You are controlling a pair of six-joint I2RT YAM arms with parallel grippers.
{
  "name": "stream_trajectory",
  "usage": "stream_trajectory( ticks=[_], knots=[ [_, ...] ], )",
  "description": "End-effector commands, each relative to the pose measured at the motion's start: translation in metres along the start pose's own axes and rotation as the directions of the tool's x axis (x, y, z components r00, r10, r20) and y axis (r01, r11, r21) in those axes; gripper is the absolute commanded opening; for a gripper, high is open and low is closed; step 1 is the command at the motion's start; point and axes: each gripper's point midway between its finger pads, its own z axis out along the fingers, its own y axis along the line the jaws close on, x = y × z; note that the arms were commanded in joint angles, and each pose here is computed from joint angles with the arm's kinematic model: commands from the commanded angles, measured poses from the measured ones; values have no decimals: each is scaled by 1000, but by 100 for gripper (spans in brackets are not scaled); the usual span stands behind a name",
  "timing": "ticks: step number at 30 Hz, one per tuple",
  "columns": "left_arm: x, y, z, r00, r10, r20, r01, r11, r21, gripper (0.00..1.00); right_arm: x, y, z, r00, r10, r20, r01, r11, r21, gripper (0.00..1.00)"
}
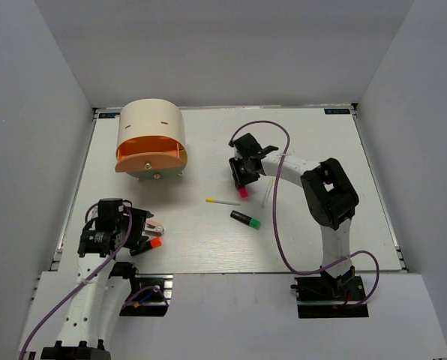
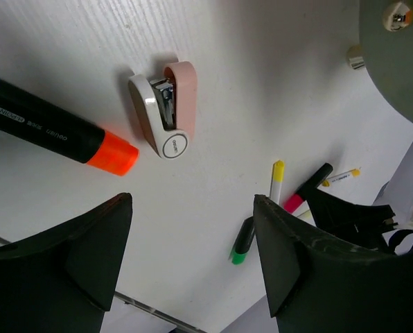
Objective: Sort the stationery into containers
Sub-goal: Grab a piece of stationery with the right arm, then place the stationery into the container
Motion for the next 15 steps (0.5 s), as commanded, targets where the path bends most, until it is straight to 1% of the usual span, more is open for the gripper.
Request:
stream_trajectory(
  ticks=[1,3,4,5,6,7,8,9,10,11,12,13,14,15],
  knots=[
    [-3,9,3,997,-79,22,79,996,-34,81,-11,15,-8,998,-46,37,50,995,-87,28],
    [-1,16,6,997,-79,16,80,995,-63,81,-18,22,-16,991,-110,72,119,984,-133,24],
    [-1,17,8,997,-80,13,81,994,-79,81,-31,25,-34,983,-130,127,149,977,-151,21],
    [3,20,11,997,-82,-3,81,993,-92,81,-41,28,-40,974,-147,171,175,971,-161,19],
    [4,21,13,997,-82,-12,81,993,-92,81,-47,35,-49,953,-214,213,258,944,-204,19],
    [4,21,13,997,-82,-12,81,993,-92,81,-66,43,-75,924,-237,300,307,927,-216,18],
    [7,23,15,995,-93,-22,90,992,-93,81,-79,49,-88,880,-297,370,395,891,-224,13],
    [8,27,18,995,-94,-24,90,990,-105,81,-90,55,-107,849,-314,426,435,872,-225,11],
    [8,27,18,995,-94,-24,90,990,-105,81,-105,69,-132,800,-319,508,495,830,-258,9],
    [8,27,18,994,-106,-23,103,989,-105,81,-115,75,-148,747,-347,567,551,800,-237,2],
    [9,30,20,994,-106,-25,103,988,-116,81,-124,84,-161,694,-364,621,604,763,-229,0],
    [9,30,20,994,-106,-25,103,988,-116,81,-133,92,-178,653,-363,665,639,735,-226,0],
    [9,30,20,993,-115,-24,112,987,-116,81,-144,98,-191,593,-372,714,677,710,-192,0],
    [9,33,19,993,-116,-25,112,986,-126,81,-149,103,-198,559,-380,737,702,691,-176,0]
  ],
)
